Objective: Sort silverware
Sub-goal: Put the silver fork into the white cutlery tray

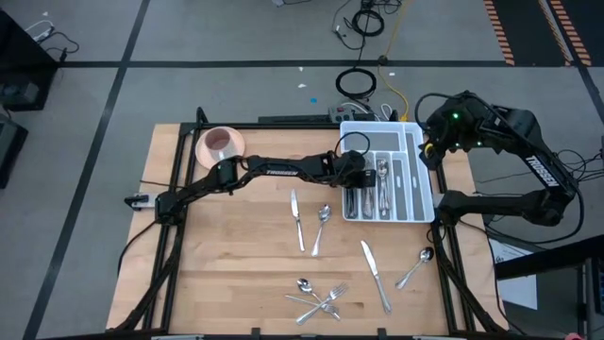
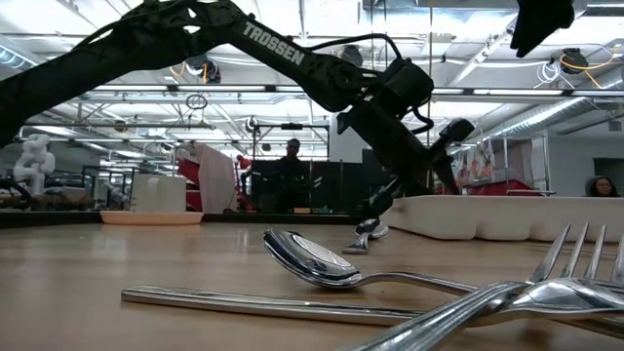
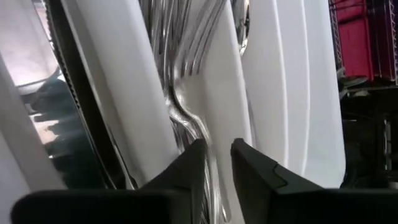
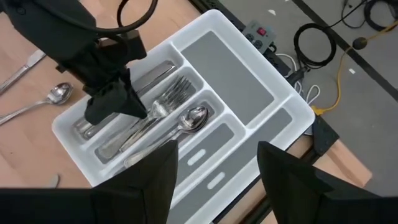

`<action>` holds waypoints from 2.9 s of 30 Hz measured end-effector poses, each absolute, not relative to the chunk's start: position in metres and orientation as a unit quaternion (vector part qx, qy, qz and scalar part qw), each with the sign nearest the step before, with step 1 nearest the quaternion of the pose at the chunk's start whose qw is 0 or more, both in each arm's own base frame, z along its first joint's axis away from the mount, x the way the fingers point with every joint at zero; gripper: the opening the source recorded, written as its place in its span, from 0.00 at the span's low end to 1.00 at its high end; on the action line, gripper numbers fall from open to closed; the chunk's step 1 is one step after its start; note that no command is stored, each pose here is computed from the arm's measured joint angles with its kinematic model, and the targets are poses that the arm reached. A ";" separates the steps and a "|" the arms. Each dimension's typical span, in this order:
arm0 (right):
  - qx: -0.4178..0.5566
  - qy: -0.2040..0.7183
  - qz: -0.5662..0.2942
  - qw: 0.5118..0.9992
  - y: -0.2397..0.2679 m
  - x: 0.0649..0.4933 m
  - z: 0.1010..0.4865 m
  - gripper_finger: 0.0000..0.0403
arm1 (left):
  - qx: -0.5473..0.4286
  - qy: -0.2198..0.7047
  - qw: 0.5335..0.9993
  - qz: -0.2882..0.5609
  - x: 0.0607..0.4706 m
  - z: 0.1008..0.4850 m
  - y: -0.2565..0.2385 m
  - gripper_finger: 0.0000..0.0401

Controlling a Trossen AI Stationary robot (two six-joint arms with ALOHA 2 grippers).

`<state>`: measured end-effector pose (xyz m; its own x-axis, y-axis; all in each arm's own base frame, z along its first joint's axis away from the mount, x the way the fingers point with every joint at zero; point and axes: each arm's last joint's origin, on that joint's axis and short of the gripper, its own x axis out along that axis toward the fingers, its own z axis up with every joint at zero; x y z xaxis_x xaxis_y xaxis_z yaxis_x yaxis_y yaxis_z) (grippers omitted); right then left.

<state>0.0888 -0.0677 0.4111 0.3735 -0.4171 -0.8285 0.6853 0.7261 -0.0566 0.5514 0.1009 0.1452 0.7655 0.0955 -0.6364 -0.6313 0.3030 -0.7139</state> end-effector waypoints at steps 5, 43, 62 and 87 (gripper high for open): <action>0.145 0.447 -0.338 0.815 -0.067 0.088 0.411 0.53 | -0.545 0.246 0.769 0.229 0.552 0.146 0.101 0.27; 0.229 0.315 0.200 0.899 0.033 0.223 0.291 0.63 | -0.144 0.351 0.915 0.137 0.245 0.505 -0.025 0.29; 0.406 0.551 0.051 0.727 0.129 0.280 0.167 0.63 | -0.150 0.318 0.930 0.103 0.167 0.528 -0.034 0.29; 0.424 0.554 -0.001 0.717 0.152 0.291 0.123 0.28 | -0.140 0.309 0.936 0.095 0.156 0.532 -0.031 0.29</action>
